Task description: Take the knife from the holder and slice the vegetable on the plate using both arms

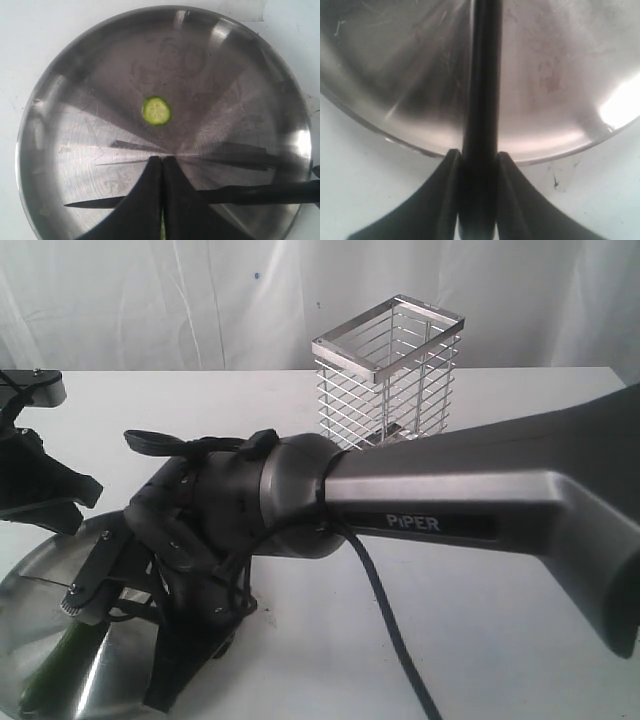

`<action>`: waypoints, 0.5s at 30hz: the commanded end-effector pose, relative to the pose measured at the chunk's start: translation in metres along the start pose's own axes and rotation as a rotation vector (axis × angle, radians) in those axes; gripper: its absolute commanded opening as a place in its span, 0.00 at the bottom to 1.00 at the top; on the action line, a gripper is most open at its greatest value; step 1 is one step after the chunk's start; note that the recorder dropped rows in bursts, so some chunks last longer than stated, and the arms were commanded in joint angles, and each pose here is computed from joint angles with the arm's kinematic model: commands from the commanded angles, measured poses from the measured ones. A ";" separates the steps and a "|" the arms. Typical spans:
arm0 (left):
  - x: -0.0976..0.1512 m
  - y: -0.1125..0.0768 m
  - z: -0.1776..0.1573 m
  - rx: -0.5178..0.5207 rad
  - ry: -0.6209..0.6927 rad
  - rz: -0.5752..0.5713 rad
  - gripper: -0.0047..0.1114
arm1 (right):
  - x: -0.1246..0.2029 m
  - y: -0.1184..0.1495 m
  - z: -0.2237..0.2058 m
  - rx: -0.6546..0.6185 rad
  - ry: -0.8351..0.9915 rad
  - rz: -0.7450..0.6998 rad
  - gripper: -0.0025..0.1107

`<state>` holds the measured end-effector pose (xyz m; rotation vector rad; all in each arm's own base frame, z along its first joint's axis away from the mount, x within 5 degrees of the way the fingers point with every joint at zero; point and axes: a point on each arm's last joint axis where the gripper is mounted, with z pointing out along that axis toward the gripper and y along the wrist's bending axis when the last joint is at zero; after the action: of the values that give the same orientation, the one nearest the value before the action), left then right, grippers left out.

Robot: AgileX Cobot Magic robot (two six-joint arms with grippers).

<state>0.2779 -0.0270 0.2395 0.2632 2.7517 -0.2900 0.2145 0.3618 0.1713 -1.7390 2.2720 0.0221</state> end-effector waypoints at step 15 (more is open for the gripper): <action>0.000 -0.002 -0.003 0.012 -0.005 -0.001 0.04 | 0.003 0.004 -0.009 -0.048 0.019 -0.010 0.02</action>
<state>0.2783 -0.0269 0.2396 0.2648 2.7480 -0.2879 0.2094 0.3595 0.1747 -1.7703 2.3084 0.0512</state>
